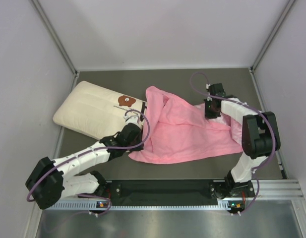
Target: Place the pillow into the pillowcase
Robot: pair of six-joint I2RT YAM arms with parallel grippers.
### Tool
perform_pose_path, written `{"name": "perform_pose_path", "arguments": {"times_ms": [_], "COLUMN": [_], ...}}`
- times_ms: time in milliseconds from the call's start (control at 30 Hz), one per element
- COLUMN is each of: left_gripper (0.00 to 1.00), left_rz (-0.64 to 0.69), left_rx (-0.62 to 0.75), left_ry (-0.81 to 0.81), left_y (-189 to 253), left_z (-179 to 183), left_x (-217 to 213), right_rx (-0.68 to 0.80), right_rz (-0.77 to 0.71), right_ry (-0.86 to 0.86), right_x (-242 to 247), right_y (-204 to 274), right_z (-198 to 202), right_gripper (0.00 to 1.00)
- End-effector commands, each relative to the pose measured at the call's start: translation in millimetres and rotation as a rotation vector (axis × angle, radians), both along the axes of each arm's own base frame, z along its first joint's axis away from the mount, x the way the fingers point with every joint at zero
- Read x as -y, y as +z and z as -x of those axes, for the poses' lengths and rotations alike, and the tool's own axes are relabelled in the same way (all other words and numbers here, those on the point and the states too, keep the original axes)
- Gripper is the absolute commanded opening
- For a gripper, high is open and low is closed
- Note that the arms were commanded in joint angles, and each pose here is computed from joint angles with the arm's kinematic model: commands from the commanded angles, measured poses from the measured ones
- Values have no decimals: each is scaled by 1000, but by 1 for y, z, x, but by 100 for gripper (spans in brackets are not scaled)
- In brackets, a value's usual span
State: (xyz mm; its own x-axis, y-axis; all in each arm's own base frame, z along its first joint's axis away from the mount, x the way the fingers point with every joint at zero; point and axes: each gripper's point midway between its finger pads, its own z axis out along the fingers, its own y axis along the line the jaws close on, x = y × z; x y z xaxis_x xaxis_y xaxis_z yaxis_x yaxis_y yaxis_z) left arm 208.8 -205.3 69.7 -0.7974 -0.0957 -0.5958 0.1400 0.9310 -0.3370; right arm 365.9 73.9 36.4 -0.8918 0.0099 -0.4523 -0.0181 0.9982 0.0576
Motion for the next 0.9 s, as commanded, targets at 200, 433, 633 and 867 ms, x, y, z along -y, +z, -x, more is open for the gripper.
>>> {"name": "perform_pose_path", "arguments": {"times_ms": [200, 433, 633, 867], "left_gripper": [0, 0, 0, 0], "left_rz": [6, -19, 11, 9], "left_rx": [-14, -5, 9, 1], "left_ry": [-32, -15, -21, -33], "left_y": [0, 3, 8, 7], "left_z": [2, 3, 0, 0], "left_x": [6, -2, 4, 6], "right_rx": [307, 273, 241, 126], "right_rz": [-90, -85, -85, -107], "right_ry": [-46, 58, 91, 95], "right_x": [-29, -46, -34, -34], "right_y": [103, 123, 88, 35], "right_z": [-128, -142, -71, -26], "right_gripper": [0, 76, 82, 77]}}
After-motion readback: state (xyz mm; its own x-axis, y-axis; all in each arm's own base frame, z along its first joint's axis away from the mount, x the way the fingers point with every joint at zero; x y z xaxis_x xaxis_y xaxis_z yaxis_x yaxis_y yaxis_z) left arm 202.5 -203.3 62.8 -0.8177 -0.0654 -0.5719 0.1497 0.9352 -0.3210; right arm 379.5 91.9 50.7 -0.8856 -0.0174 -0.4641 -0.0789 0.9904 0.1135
